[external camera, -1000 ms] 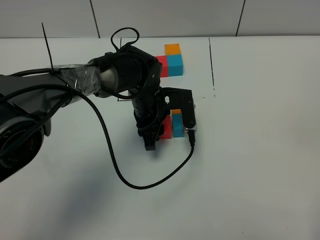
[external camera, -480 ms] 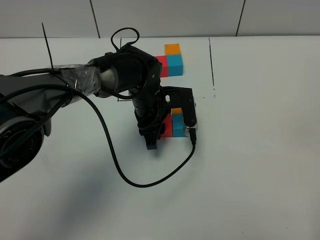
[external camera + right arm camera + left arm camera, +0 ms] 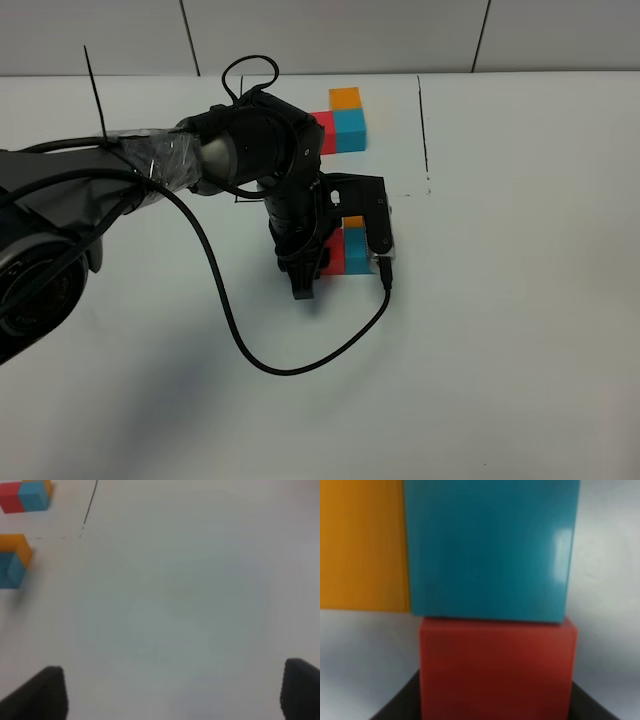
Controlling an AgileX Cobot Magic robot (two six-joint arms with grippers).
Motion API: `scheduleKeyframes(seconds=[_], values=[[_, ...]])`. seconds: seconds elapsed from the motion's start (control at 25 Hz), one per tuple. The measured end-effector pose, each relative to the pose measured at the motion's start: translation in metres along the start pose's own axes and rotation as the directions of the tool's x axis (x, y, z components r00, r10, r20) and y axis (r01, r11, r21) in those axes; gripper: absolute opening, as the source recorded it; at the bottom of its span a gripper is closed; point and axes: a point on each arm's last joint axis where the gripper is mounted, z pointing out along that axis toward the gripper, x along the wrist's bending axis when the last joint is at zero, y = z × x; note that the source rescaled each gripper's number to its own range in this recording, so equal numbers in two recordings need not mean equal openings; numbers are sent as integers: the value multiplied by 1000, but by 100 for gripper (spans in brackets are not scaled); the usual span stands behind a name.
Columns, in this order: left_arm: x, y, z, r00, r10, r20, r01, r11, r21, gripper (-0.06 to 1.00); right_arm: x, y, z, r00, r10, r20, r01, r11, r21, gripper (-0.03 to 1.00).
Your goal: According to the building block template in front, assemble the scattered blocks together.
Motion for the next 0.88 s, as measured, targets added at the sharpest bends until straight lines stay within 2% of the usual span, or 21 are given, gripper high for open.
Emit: scheduleKeyframes(seconds=[0.4, 0.48, 0.6, 0.72, 0.8, 0.88], values=[[0, 0, 0, 1000, -2, 3, 2, 1000, 4, 1, 0, 0, 0, 1000, 0, 0, 0, 1000, 0, 73], [-1, -1, 0, 1000, -2, 6, 1, 1000, 6, 10, 0, 0, 0, 1000, 0, 0, 0, 1000, 0, 73], [-1, -1, 0, 1000, -1, 10, 1, 1000, 10, 39, 0, 0, 0, 1000, 0, 0, 0, 1000, 0, 73], [-3, -2, 0, 1000, -1, 30, 0, 1000, 26, 63, 0, 0, 0, 1000, 0, 0, 0, 1000, 0, 73], [-3, -4, -6, 999, 4, 35, -6, 999, 41, 71, 0, 0, 0, 1000, 0, 0, 0, 1000, 0, 73], [-3, -5, -20, 1000, 3, 22, -4, 999, 45, 73, 0, 0, 0, 1000, 0, 0, 0, 1000, 0, 73]])
